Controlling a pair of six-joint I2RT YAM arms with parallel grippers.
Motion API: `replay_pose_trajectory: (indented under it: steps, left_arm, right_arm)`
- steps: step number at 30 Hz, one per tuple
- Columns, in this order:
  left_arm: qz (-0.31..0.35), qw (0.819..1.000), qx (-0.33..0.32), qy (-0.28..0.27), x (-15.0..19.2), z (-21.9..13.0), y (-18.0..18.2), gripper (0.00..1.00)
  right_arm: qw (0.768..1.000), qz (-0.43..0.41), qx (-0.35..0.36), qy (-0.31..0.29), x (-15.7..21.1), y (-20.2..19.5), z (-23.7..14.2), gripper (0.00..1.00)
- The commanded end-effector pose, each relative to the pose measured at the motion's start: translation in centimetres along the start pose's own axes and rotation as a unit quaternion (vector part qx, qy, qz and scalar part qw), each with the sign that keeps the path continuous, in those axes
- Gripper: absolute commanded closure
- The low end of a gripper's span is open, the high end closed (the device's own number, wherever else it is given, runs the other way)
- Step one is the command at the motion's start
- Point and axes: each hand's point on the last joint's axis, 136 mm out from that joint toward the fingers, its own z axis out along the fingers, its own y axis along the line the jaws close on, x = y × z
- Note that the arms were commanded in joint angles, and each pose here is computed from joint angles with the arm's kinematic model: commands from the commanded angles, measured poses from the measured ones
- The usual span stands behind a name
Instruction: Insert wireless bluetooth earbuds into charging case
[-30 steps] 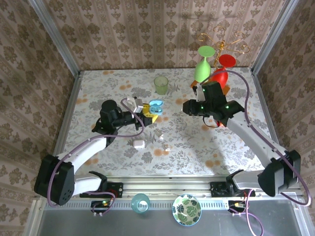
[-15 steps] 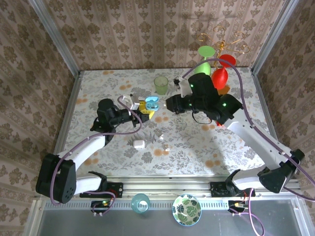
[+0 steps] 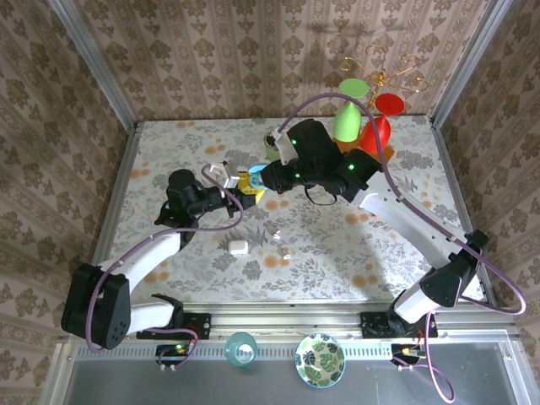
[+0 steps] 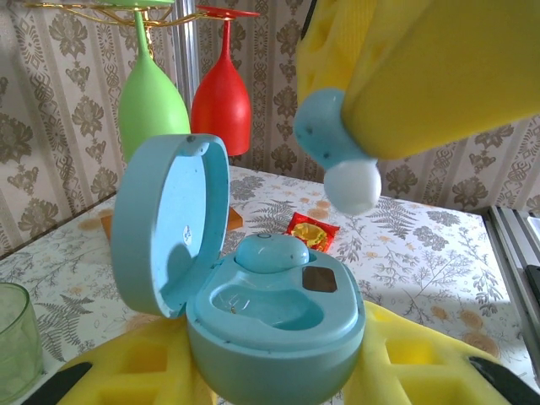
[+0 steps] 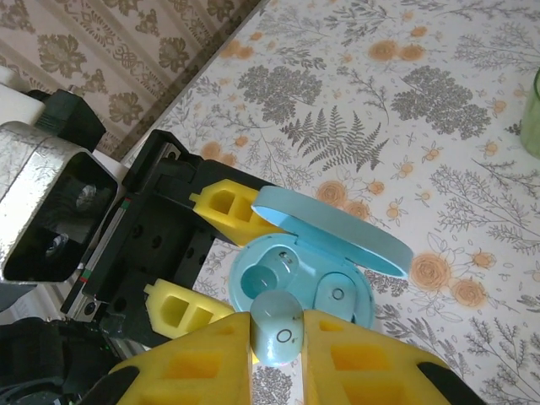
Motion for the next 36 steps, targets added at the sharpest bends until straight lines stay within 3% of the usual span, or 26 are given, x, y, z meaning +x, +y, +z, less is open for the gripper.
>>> replay_pose_trajectory:
  steps: [1, 36]
  left_arm:
    - [0.028, 0.999, 0.0, -0.021, -1.3, -0.3, -0.4, 0.75]
    - [0.022, 1.0, -0.003, -0.017, -0.7, -0.1, 0.0, 0.75]
  right_arm:
    - [1.0, -0.017, 0.012, 0.004, -0.3, 0.1, 0.2, 0.81]
    - [0.999, -0.031, -0.002, 0.03, 0.7, 1.1, 2.7, 0.83]
